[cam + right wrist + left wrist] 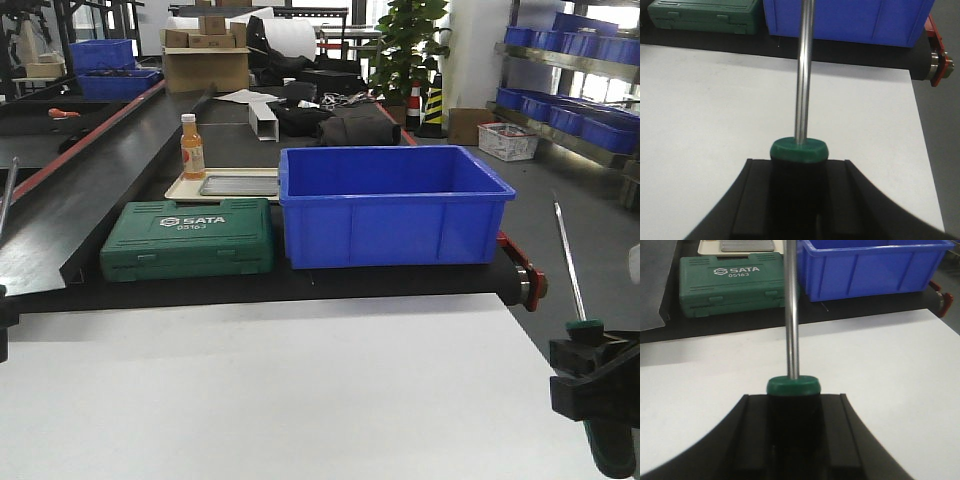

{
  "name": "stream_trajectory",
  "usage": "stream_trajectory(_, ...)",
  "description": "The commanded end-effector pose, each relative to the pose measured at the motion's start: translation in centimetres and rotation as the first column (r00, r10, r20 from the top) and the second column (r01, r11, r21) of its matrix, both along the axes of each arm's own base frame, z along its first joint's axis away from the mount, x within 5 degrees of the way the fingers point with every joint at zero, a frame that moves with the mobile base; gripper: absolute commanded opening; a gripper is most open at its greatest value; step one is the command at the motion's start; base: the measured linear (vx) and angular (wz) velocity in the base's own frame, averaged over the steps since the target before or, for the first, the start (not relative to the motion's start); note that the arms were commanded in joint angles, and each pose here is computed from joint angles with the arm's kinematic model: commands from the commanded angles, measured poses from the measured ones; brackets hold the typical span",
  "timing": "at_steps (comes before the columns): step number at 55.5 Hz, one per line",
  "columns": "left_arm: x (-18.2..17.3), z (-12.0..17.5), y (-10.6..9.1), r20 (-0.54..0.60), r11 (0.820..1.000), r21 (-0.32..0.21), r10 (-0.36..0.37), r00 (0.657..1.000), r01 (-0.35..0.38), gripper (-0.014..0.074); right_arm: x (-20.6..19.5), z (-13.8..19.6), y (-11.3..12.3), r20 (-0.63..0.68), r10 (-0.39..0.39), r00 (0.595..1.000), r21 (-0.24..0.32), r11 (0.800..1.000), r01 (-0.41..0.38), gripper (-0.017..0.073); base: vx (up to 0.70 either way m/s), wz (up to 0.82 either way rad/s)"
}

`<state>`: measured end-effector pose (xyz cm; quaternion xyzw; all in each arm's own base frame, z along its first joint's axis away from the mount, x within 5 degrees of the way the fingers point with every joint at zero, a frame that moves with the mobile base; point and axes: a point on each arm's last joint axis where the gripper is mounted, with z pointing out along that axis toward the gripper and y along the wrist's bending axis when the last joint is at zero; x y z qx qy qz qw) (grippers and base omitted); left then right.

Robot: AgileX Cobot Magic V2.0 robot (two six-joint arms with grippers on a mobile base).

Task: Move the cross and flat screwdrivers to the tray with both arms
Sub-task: 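Drive the base away from the table, turning toward the shelves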

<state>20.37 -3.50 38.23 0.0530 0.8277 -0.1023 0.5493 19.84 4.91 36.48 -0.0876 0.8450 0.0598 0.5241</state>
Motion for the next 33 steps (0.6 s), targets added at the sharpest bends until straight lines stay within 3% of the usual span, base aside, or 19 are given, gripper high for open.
stream_trajectory(1,-0.18,2.00,0.07,0.119,0.999,-0.043,0.023,0.993,-0.018,0.0000,-0.19,2.12,-0.03,0.133,0.006,0.991,0.022,1.000,-0.009,-0.0008,-0.16,-0.14)
stream_trajectory(33,-0.18,2.00,0.07,0.119,0.999,-0.043,0.023,0.993,-0.018,0.0000,-0.19,2.12,-0.03,0.133,0.006,0.991,0.022,1.000,-0.009,-0.0008,-0.22,-0.21)
